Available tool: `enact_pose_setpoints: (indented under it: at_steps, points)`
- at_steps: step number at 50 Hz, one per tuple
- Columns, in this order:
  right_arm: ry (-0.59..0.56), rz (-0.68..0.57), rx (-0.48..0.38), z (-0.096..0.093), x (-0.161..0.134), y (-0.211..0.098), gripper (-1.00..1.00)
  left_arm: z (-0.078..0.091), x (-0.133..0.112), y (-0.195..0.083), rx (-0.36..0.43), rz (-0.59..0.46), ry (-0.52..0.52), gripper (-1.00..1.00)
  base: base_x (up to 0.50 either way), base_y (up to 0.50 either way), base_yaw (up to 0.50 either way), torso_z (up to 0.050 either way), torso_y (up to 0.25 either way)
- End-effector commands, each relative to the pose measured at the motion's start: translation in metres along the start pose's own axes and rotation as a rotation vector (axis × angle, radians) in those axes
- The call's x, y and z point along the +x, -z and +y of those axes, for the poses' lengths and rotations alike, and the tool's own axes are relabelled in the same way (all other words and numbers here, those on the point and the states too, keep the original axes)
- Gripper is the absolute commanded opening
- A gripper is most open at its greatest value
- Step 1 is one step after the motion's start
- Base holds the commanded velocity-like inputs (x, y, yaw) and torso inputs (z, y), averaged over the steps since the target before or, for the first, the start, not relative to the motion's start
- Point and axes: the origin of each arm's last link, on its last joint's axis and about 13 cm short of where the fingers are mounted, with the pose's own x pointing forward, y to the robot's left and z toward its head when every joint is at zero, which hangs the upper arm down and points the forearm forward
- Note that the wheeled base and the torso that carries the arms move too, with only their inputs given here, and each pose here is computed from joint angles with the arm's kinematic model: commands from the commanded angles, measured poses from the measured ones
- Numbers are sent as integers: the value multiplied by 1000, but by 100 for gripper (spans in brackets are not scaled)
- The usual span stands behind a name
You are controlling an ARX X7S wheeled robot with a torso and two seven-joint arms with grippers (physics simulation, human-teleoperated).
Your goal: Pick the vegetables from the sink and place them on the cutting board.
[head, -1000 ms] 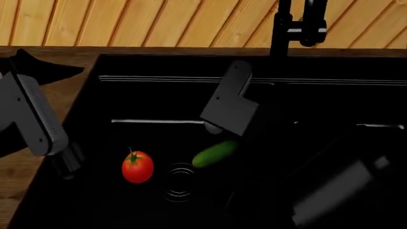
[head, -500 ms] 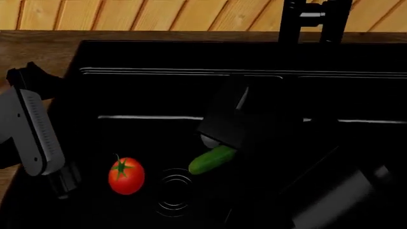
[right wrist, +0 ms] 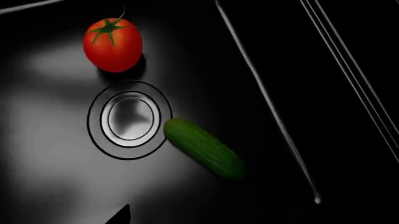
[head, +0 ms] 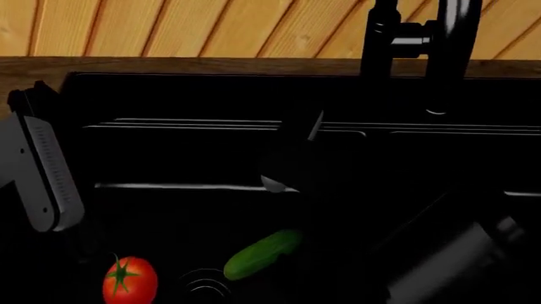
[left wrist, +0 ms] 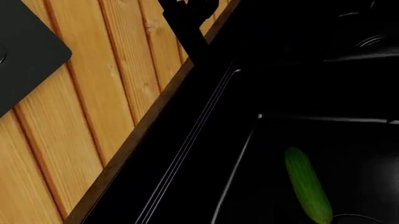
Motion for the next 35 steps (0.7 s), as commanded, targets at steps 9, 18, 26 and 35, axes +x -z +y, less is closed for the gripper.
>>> enact_pose_setpoints:
  at_steps: [9, 18, 26, 35]
  points:
    - [-38, -42, -2, -1, 1, -6, 100, 3, 0, -4, 7, -25, 6, 100, 36, 53, 0, 0, 0]
    - [-45, -43, -6, 0, 1, -9, 100, 2, -1, -2, 22, -21, 12, 100, 0, 0, 0, 0, -127]
    - [-53, 26, -69, -7, 3, -21, 100, 2, -3, -8, 65, 21, 104, 100, 0, 0, 0, 0, 0]
    - [-94, 5, -78, -6, 9, -21, 100, 4, -2, -10, 28, -17, 76, 100, 56, -2, 0, 0, 0]
